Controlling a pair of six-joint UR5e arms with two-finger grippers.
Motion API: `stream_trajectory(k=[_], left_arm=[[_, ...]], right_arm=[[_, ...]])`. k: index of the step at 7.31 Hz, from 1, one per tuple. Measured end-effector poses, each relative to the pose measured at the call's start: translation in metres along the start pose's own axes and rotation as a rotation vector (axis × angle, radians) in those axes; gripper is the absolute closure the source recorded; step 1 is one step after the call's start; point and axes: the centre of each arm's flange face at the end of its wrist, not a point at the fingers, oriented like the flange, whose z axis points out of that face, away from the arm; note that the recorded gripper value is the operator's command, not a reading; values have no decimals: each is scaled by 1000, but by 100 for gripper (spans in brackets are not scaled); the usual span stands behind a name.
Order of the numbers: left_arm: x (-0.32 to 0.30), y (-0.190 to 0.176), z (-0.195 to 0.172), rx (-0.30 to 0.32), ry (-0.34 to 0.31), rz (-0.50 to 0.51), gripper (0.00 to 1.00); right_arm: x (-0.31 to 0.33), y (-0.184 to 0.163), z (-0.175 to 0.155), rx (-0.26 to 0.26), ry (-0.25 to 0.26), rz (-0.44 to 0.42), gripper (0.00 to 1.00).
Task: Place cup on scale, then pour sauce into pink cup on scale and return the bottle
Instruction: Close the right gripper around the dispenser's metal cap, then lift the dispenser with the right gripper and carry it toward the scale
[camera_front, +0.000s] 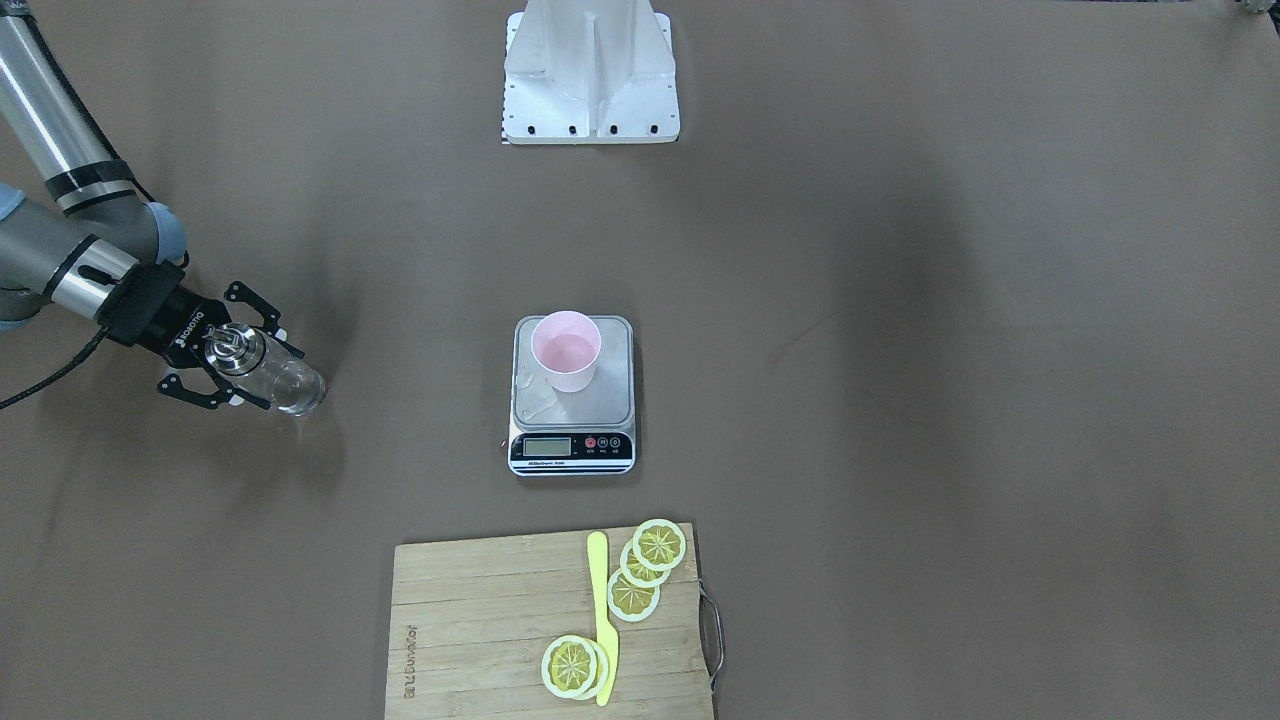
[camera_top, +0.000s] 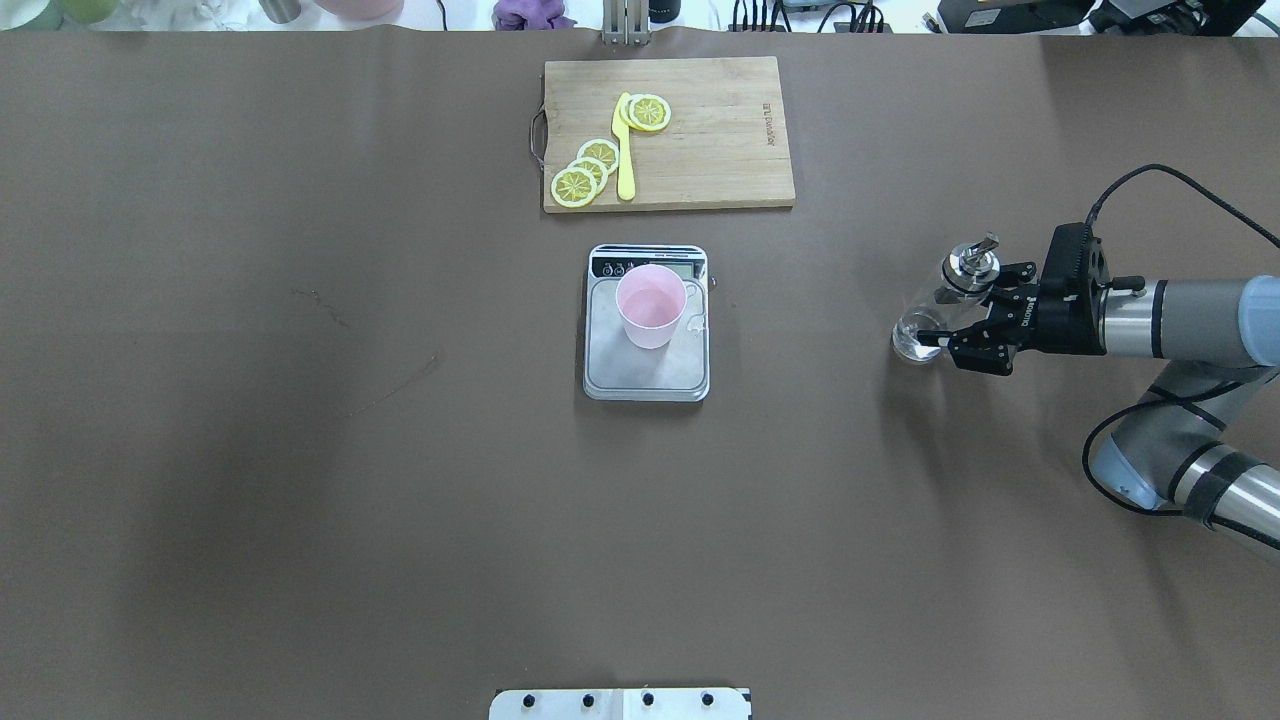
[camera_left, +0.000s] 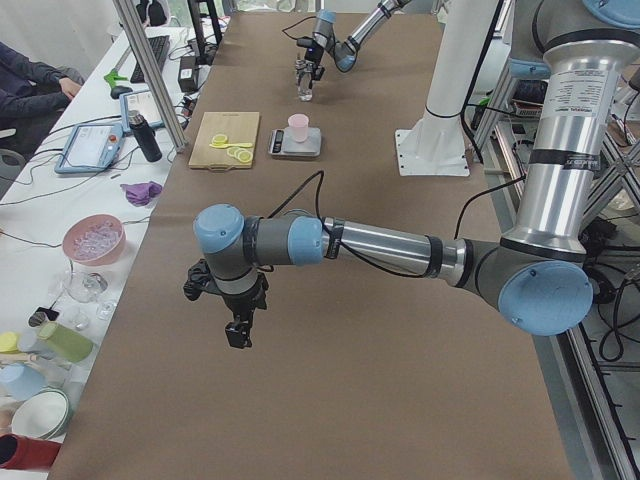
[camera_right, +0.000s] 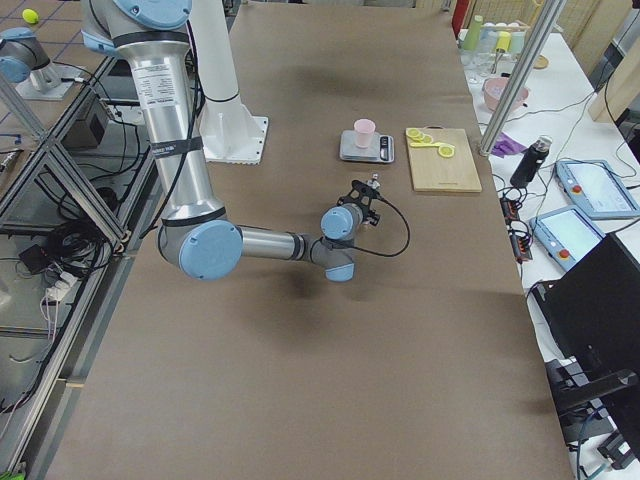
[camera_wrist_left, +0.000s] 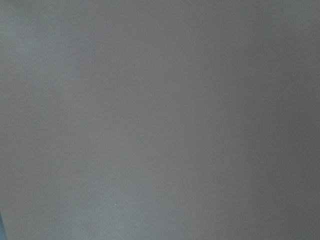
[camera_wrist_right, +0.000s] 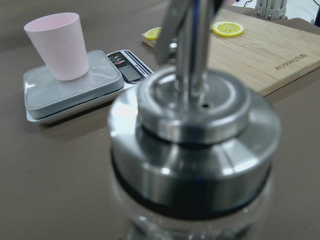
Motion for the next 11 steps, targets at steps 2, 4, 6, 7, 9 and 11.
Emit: stream_trajectory(k=[2, 4, 6, 7, 9, 11], left_arm=[[-1, 0, 1, -2, 0, -2, 1], [-3, 4, 5, -11, 7, -18, 1], [-5, 21, 10, -18, 14, -32, 1], [-4, 30, 12, -20, 16, -35, 1], [-2, 60, 17, -19, 27, -41, 1], [2, 104, 17, -12, 43, -57, 1]], right_arm=[[-1, -9, 2, 14, -4, -13, 100], [7, -20, 2, 12, 7, -5, 100], [20, -40, 1, -43, 18, 30, 100], [25, -54, 0, -82, 22, 50, 100], [23, -86, -1, -144, 31, 91, 100], [16, -120, -3, -197, 61, 128, 100]])
